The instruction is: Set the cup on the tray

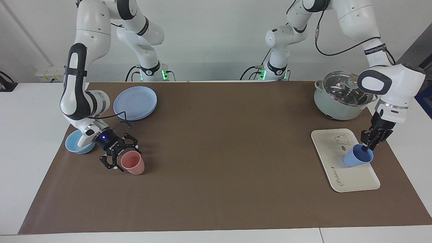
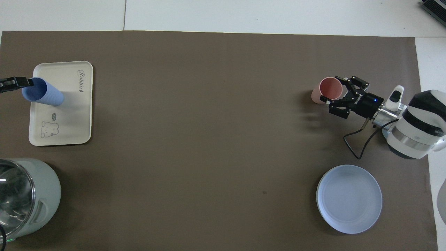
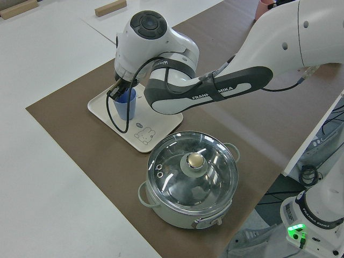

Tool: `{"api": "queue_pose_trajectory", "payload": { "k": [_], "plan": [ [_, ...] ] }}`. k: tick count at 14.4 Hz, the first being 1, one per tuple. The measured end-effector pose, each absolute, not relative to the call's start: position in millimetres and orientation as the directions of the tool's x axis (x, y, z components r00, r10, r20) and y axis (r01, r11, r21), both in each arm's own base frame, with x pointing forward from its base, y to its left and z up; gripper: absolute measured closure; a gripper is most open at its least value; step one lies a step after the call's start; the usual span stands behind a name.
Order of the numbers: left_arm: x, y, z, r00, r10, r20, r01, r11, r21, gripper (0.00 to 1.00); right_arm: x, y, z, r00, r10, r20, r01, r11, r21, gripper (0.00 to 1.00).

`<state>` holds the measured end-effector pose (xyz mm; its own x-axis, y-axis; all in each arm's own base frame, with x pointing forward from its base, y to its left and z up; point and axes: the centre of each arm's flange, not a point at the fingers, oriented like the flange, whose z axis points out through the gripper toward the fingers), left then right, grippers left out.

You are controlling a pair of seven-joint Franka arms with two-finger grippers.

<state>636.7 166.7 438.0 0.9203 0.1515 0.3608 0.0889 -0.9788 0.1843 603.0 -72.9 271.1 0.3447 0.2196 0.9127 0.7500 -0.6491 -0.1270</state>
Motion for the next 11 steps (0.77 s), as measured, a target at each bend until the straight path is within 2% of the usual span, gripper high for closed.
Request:
{"api": "queue_pose_trajectory", "payload": {
  "k": [2,6,8,11],
  "plan": [
    [645.8,150.3,470.0,0.939,0.128,0.319,0.066,-0.977,0.201,0.47,604.0,-73.6,280.1,0.331,0.221,0.917,0.751,-0.650,-0.115,0.00],
    [655.9,69.7,523.6,0.983,0.000,0.183,-0.013,-0.997,0.071,0.47,606.4,-72.3,321.4,0.341,0.168,0.925,0.731,-0.666,-0.148,0.00],
    [651.7,11.6,535.4,0.993,-0.071,0.096,-0.073,-0.997,0.014,0.47,604.4,-74.0,350.0,0.389,0.165,0.906,0.717,-0.672,-0.185,0.00],
    [631.5,-41.3,546.2,0.983,-0.168,-0.069,-0.173,-0.982,-0.073,0.47,595.9,-77.7,399.9,0.486,0.256,0.835,0.710,-0.674,-0.207,0.00]
  ]
}}
